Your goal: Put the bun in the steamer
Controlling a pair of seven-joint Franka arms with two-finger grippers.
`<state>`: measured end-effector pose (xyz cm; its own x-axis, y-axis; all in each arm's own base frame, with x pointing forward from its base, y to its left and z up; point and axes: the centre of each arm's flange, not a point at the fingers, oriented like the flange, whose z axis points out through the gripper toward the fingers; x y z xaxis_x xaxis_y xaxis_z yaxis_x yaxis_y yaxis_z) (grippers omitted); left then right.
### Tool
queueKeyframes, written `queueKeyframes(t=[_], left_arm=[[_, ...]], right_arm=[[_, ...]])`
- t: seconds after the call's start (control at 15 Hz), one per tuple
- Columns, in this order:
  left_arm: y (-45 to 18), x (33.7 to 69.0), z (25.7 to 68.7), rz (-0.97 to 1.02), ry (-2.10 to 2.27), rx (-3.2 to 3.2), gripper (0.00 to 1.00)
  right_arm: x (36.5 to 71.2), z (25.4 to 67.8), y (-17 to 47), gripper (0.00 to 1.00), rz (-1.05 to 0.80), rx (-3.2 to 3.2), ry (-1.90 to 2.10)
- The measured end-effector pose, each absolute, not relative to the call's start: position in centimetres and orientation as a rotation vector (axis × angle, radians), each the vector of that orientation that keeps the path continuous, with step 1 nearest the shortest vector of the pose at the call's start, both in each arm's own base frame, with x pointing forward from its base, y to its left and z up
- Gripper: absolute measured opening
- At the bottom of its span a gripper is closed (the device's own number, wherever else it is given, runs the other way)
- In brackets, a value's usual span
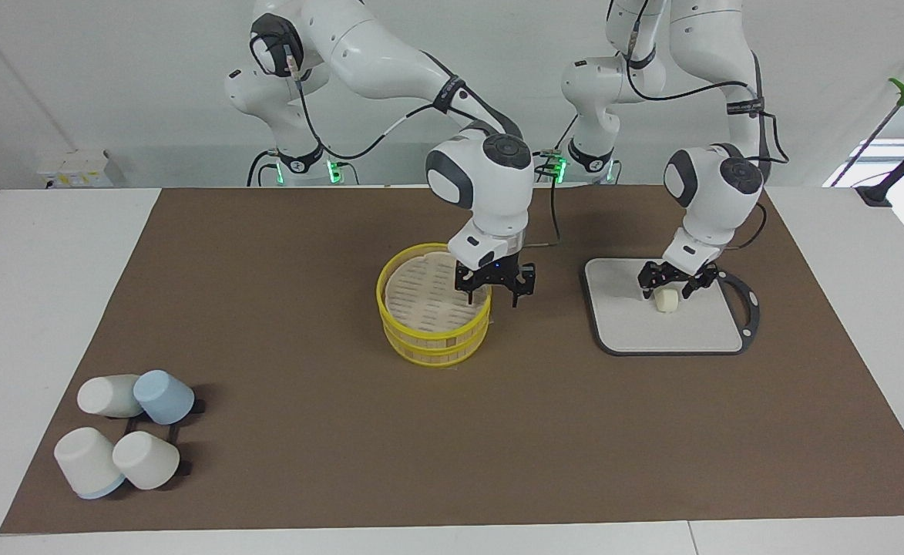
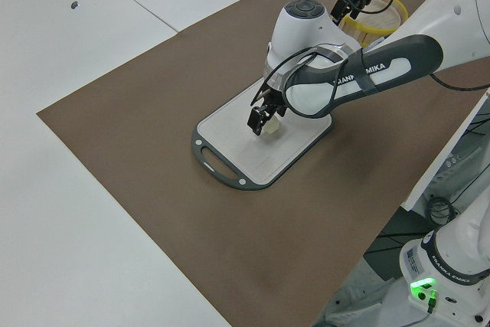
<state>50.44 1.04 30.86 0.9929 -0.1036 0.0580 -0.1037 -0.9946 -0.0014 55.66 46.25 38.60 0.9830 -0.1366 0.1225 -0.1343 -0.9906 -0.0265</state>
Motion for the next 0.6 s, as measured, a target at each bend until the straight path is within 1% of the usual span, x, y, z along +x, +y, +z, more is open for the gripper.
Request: queueKeyframes(t=[0.07,0.2,0.4,0.47,0.6], left_arm=[[1.04,50.44,30.86,0.092,-0.163,3.134,0.87],[1.05,50.47,30.89,0.093,-0.163,3.134,0.63],[1.13,50.60,31.05,0.099,-0.161,3.135,0.29],[1.15,50.72,31.20,0.105,-0.161,3.135,0.28],[1.14,51.06,31.64,0.113,-0.161,3.135,0.28]], right_arm=[[55.59,38.66,46.17,0.64,-0.194,-3.111,0.213],[55.38,38.58,46.02,0.43,-0.189,-3.116,0.212],[55.25,38.40,45.89,0.14,-0.183,-3.120,0.213],[55.13,38.40,45.93,0.08,-0.178,-3.117,0.225],[55.09,38.43,45.88,0.08,-0.178,-3.118,0.228]])
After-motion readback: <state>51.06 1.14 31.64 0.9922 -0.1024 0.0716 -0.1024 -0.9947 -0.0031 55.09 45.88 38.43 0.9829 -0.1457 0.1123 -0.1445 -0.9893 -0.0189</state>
